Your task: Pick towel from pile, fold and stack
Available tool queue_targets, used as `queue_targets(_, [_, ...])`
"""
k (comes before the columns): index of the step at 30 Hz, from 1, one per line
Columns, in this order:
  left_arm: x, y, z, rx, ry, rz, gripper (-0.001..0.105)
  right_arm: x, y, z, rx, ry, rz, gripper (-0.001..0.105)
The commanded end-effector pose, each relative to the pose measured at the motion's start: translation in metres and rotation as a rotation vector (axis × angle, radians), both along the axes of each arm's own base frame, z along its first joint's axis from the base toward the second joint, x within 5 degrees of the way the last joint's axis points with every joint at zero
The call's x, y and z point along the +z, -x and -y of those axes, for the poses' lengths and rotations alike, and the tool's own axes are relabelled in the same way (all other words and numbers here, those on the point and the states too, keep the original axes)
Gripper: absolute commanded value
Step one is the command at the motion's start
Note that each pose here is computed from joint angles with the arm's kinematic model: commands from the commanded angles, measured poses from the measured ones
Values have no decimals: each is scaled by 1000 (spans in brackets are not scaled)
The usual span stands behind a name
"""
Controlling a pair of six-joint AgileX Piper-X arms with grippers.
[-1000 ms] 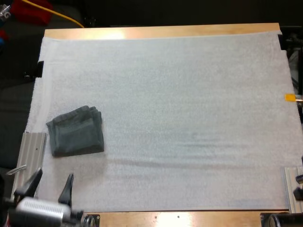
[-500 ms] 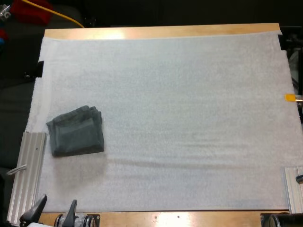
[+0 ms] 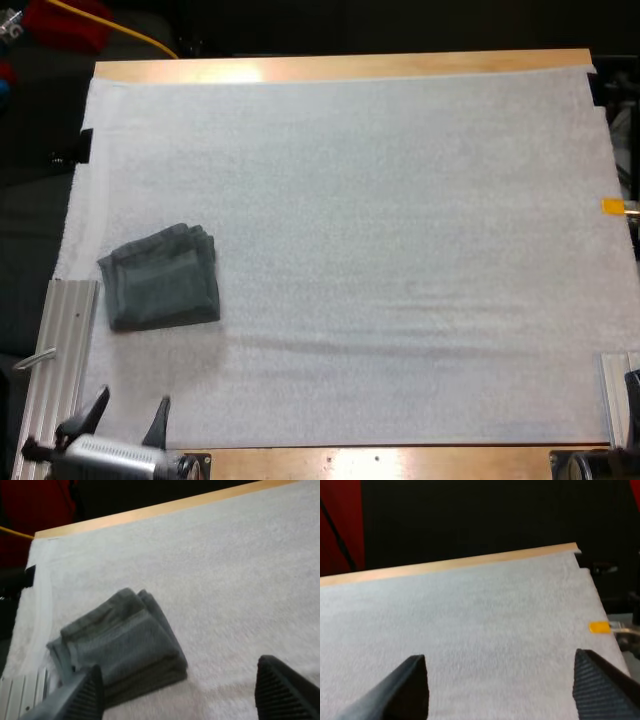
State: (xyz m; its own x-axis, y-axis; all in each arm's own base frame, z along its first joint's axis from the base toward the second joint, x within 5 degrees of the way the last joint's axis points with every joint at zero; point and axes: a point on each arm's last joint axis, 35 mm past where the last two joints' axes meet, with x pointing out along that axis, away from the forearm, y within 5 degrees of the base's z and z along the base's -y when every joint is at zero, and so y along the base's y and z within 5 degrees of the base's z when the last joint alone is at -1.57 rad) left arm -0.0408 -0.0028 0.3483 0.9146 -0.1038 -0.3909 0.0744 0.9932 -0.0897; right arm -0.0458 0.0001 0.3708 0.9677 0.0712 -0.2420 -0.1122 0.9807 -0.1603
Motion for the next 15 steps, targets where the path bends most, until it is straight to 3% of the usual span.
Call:
queue_targets(1, [1, -9, 0, 11, -1, 9, 61, 1, -8, -1, 4, -1, 10, 60])
queue_targets(10, [-31, -51, 0, 9, 1, 26, 61, -21, -44, -2, 4, -2, 25, 60])
queue_targets(15, [-51, -64, 0, 9, 0, -17, 61, -43, -57, -2, 4, 0, -47, 60])
